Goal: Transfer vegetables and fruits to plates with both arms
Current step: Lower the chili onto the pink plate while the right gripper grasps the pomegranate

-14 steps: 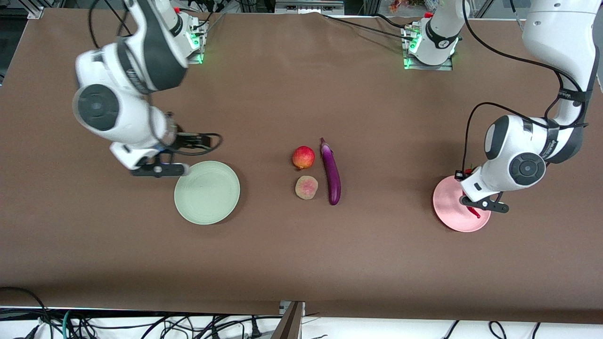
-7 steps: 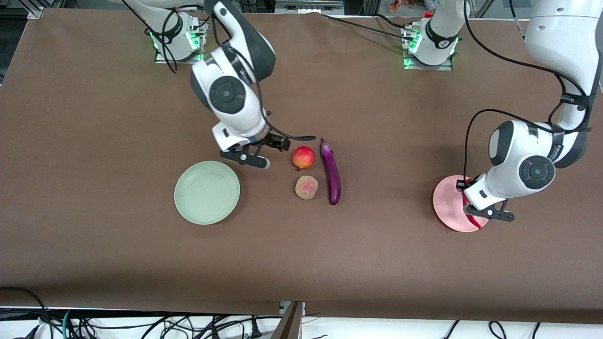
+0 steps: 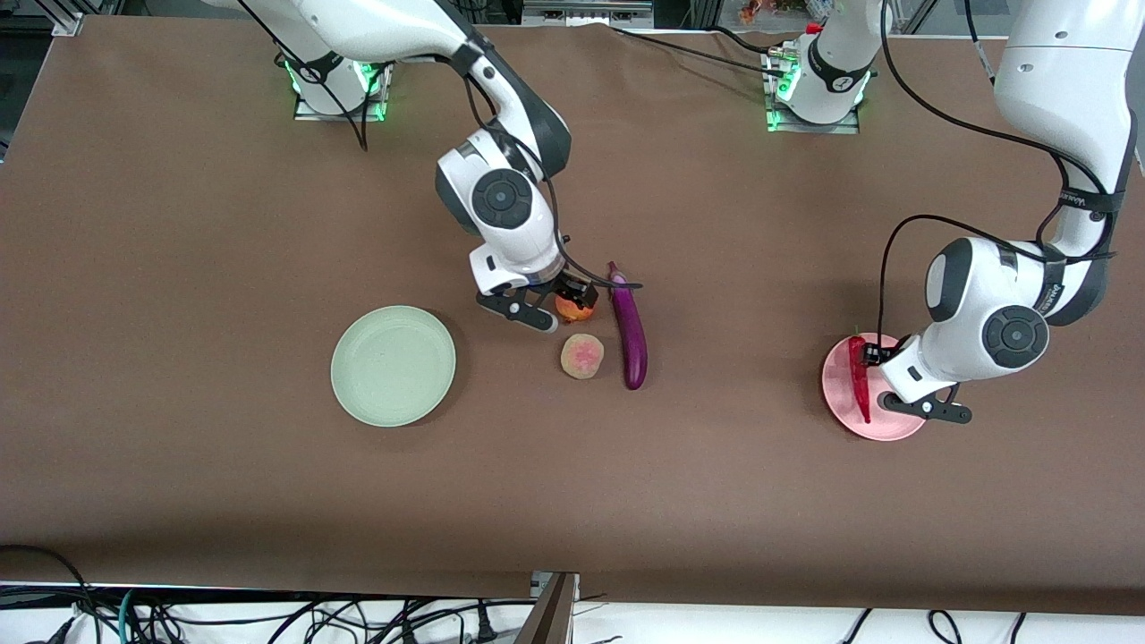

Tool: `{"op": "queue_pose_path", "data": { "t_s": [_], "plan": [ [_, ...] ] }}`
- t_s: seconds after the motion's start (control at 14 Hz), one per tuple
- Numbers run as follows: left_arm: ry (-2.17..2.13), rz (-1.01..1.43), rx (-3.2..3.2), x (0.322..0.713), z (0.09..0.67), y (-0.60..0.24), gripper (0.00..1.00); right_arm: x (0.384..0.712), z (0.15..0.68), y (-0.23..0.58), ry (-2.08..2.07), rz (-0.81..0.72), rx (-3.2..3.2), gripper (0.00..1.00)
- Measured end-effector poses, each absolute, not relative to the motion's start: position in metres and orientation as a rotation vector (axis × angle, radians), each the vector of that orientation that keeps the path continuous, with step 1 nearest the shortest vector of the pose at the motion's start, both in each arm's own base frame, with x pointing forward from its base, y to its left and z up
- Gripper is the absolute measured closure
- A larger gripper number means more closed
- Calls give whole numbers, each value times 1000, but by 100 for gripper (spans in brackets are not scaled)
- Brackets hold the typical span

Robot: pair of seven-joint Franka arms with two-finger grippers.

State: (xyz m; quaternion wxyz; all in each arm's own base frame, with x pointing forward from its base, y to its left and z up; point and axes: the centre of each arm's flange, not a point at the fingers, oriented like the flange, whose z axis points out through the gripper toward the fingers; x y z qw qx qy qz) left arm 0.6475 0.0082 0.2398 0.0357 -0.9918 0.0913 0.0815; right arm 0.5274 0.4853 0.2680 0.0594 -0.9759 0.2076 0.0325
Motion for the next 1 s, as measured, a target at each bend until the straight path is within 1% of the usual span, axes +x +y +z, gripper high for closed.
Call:
{"op": "queue_pose_path", "data": {
  "t_s": [0.07,0.14,0.43,0.93,1.0],
  "plan": [
    [281,250,-3047,648,240,8,9,525,257,488,629,109,-2960,0],
    [282,249,-3047,648,240,7,0,524,251,489,637,127,-2957,0],
    [286,248,-3048,648,240,6,0,522,236,490,678,188,-2936,0],
    [291,254,-3048,647,239,4,0,509,204,504,694,215,-2912,0],
    [291,254,-3048,647,239,4,0,508,203,506,691,214,-2912,6]
  ]
}}
